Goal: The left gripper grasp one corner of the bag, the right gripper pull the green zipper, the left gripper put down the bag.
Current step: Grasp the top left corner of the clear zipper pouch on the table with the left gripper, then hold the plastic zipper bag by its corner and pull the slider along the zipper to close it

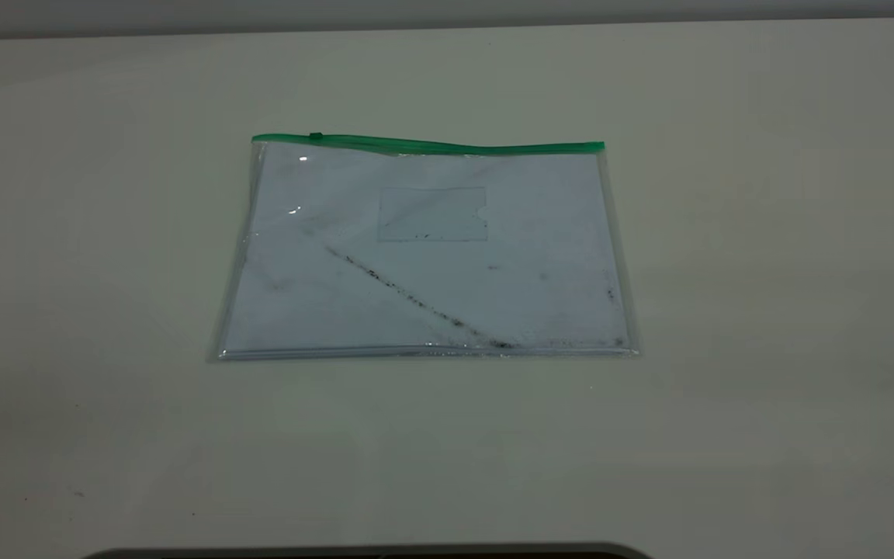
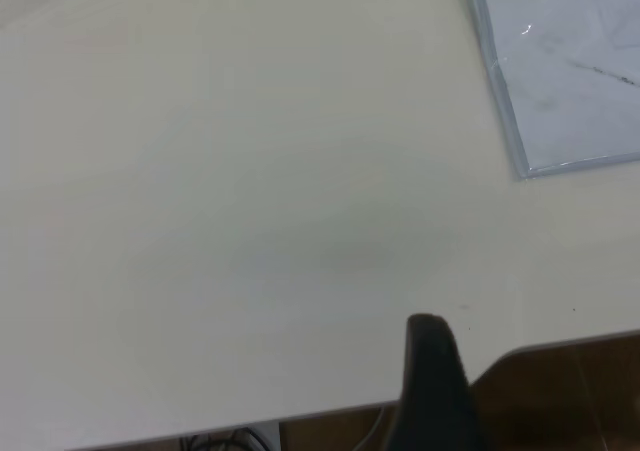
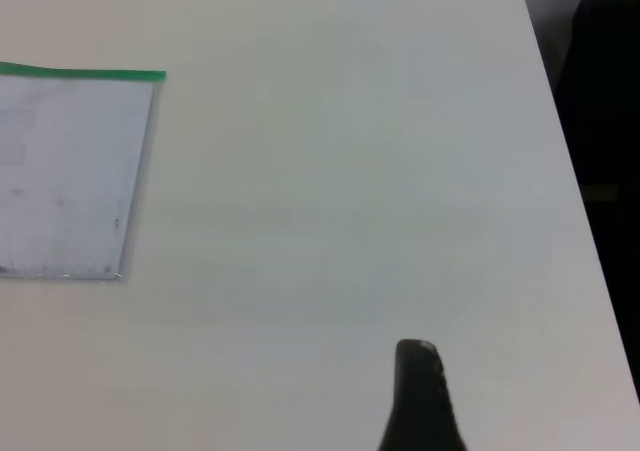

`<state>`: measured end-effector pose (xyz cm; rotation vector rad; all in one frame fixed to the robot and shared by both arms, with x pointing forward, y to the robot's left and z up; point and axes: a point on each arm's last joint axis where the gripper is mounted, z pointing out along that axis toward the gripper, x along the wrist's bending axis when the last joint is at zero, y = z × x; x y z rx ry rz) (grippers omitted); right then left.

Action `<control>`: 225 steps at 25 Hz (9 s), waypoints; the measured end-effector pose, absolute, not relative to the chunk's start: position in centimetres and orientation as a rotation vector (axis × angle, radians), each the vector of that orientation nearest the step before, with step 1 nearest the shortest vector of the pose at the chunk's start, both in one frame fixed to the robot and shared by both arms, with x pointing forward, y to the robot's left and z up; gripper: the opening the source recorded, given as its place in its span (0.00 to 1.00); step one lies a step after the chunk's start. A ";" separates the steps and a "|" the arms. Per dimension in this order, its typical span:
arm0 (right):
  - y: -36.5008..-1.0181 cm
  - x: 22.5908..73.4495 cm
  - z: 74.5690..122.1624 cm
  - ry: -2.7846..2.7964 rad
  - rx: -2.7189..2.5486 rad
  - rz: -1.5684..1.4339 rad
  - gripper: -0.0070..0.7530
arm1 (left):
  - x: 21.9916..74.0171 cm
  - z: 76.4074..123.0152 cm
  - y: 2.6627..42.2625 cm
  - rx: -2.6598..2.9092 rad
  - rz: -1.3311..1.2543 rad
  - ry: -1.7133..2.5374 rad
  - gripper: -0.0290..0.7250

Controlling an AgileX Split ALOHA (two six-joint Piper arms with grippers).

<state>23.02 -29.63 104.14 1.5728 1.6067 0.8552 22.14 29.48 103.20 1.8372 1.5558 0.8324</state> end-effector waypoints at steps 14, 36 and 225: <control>-29.6 23.0 104.1 1.607 1.573 0.855 0.77 | 22.1 103.2 29.5 1.835 0.832 1.557 0.81; -28.9 23.9 104.5 1.653 1.613 0.948 0.77 | 35.2 108.7 30.0 1.769 0.591 1.840 0.80; -14.5 64.8 92.5 2.568 1.102 1.066 0.70 | 71.6 90.4 9.6 2.322 0.099 -0.287 0.11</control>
